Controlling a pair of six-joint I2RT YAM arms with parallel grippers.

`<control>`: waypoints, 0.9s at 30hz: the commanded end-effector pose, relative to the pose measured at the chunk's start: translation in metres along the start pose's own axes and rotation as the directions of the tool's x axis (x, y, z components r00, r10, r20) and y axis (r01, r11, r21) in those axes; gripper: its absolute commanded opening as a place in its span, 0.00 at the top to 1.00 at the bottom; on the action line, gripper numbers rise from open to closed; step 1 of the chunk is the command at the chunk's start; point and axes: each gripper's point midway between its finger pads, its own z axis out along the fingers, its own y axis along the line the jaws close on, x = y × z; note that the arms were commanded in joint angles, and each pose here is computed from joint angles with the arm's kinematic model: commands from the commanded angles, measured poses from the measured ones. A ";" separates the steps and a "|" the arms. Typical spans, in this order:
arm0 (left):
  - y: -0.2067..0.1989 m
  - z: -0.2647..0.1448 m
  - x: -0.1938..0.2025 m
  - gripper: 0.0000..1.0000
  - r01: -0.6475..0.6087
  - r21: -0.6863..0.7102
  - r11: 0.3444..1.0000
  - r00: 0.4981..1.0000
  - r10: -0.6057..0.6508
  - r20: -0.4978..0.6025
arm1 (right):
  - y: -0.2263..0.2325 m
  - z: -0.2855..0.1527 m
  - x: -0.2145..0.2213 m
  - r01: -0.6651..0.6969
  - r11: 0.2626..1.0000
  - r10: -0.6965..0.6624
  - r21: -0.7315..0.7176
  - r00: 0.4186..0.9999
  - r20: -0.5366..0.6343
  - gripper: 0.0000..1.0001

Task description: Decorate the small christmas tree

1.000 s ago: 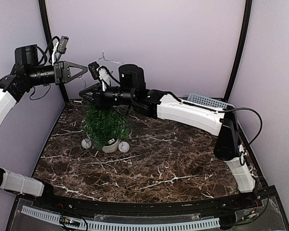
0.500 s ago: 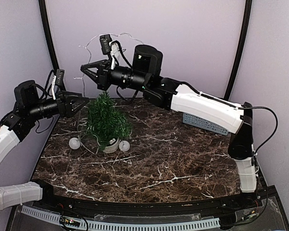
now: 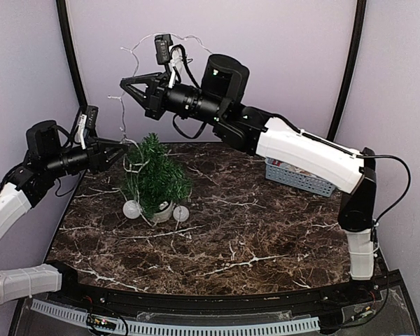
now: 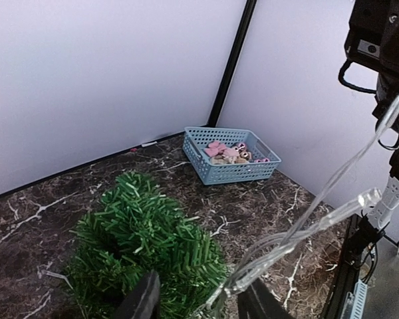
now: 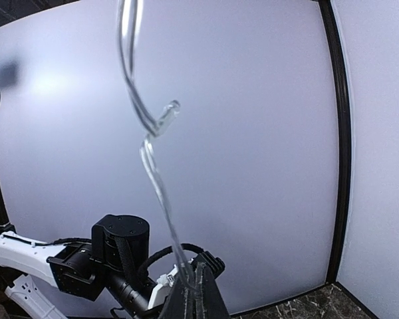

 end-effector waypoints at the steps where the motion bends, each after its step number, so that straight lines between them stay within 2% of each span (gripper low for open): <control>1: -0.011 -0.007 -0.003 0.49 -0.017 0.026 1.000 0.999 0.016 0.034 | 0.011 -0.007 -0.026 0.009 1.000 -0.009 0.003 0.999 0.050 1.00; 2: -0.017 -0.009 -0.009 0.42 -0.017 0.056 0.998 0.999 0.015 0.050 | 0.011 -0.007 -0.024 0.008 1.000 -0.008 0.003 0.999 0.046 1.00; 3: -0.020 -0.009 -0.012 0.30 -0.017 0.071 0.997 0.998 0.013 0.059 | 0.010 -0.007 -0.023 0.007 1.000 -0.008 0.004 0.999 0.040 1.00; 5: -0.031 -0.011 -0.024 0.25 -0.021 0.120 0.993 0.997 0.013 0.074 | 0.011 -0.007 -0.022 0.006 1.000 -0.006 0.003 0.999 0.034 1.00; 11: -0.055 -0.012 -0.063 0.20 -0.082 0.234 0.969 0.991 0.054 0.125 | 0.013 -0.006 -0.020 0.003 1.000 -0.003 -0.009 1.000 0.024 1.00; 22: -0.067 -0.008 -0.075 0.07 -0.124 0.323 0.938 0.989 0.090 0.118 | 0.018 -0.004 -0.018 -0.003 1.000 0.003 -0.030 1.000 0.008 1.00; 24: -0.066 -0.007 -0.075 0.11 -0.120 0.321 0.940 0.989 0.086 0.117 | 0.020 -0.005 -0.019 -0.004 0.999 0.004 -0.037 1.000 0.010 1.00; 27: -0.067 -0.003 -0.074 0.40 -0.099 0.350 0.931 0.993 0.068 0.098 | 0.019 -0.004 -0.017 -0.005 0.999 0.005 -0.034 1.000 0.008 1.00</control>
